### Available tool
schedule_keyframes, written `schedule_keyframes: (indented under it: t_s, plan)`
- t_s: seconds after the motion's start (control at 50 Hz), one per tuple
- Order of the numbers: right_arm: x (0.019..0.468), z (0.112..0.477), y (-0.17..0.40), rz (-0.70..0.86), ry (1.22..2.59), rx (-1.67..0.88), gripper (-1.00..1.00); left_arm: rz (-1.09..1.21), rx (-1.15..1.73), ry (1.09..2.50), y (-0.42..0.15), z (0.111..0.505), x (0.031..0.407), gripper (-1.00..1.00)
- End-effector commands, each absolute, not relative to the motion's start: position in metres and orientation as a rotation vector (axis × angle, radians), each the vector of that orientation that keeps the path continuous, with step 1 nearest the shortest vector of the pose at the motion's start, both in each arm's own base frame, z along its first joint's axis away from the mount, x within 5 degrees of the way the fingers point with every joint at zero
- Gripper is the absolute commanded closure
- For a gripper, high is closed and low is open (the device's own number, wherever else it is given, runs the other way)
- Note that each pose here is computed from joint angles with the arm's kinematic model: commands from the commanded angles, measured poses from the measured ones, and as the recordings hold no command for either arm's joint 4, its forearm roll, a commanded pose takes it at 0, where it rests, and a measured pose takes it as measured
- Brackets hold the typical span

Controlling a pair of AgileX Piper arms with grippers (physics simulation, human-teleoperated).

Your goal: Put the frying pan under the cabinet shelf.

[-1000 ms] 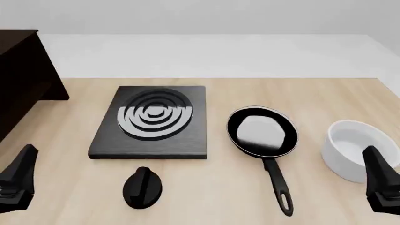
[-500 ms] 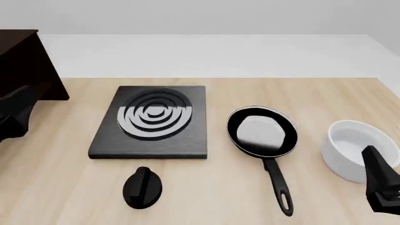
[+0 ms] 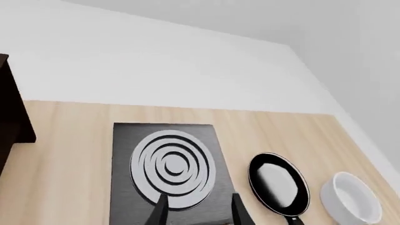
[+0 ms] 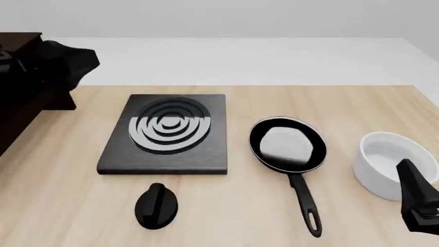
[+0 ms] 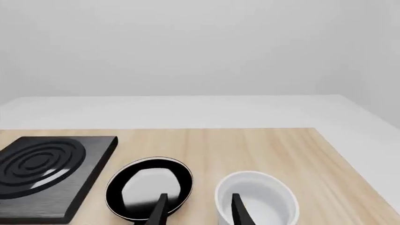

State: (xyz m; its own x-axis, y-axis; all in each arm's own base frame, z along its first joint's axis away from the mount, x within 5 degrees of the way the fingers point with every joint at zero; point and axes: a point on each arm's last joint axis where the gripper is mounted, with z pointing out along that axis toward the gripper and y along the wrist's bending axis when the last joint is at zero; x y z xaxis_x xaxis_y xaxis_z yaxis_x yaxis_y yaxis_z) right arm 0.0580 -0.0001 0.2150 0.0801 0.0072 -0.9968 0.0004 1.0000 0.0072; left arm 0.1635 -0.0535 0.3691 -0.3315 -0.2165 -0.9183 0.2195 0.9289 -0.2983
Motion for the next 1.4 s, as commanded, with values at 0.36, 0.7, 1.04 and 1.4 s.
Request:
schedule_keyframes:
  t_s: [0.36,0.7,1.04,1.4]
  plan:
    - [0.058,0.215,0.0,0.005,1.491,0.006,-1.0,-0.556,0.185,2.057,-0.126,0.378,0.214,-1.0]
    - [0.059,0.215,0.0,0.005,1.491,0.007,-1.0,-0.591,0.255,2.11,-0.167,0.385,0.24,-1.0]
    - [0.059,0.215,0.0,0.005,1.491,0.007,-1.0,-0.662,0.307,2.155,-0.21,0.354,0.248,-1.0]
    - [0.059,0.215,0.0,0.005,1.491,0.007,-1.0,-0.712,0.334,2.182,-0.243,0.327,0.252,-1.0]
